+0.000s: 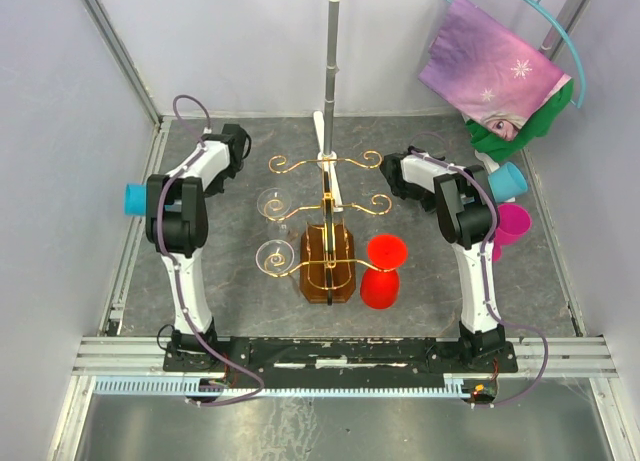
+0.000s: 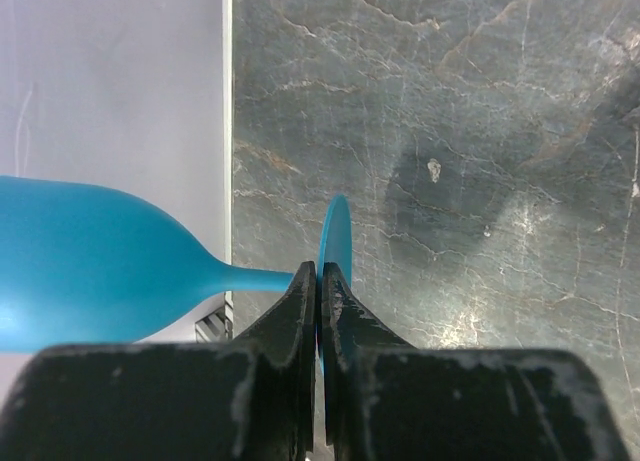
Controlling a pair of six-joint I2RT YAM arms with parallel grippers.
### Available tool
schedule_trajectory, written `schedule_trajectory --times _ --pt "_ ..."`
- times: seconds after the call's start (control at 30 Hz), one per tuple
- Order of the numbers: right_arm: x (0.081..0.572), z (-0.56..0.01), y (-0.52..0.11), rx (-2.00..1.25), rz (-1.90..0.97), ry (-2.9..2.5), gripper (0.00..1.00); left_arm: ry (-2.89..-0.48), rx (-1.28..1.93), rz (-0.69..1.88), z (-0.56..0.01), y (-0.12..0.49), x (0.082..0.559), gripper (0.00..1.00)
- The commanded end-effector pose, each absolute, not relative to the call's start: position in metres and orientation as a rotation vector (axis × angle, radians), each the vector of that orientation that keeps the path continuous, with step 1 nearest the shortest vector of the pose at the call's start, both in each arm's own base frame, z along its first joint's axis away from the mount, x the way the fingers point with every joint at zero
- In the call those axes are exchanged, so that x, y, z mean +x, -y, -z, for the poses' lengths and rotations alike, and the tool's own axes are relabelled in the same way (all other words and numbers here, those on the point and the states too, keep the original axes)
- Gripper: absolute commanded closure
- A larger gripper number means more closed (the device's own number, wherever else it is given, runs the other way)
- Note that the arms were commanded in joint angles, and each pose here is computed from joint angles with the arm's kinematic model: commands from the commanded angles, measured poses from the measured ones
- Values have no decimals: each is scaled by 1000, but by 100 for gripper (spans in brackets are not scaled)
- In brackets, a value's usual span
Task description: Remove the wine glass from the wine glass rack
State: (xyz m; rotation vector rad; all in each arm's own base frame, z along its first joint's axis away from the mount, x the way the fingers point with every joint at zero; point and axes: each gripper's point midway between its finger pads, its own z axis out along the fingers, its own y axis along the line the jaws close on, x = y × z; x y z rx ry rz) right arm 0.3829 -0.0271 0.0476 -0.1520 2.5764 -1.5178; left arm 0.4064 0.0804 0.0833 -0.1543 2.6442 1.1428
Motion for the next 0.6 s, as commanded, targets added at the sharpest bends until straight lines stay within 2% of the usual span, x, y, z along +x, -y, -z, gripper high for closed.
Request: schedule_trajectory --times 0.0,0.3,0.57 --pt "378 -26 21 -153 1460 -2642 99 -2657 -151 -1242 -73 -87 398 97" --pt "375 -19 18 -168 1428 -2679 93 -2750 -102 -1282 -37 -86 383 97" --pt "373 -14 16 -174 1405 -2706 93 -2815 -74 -1290 -12 -82 370 97"
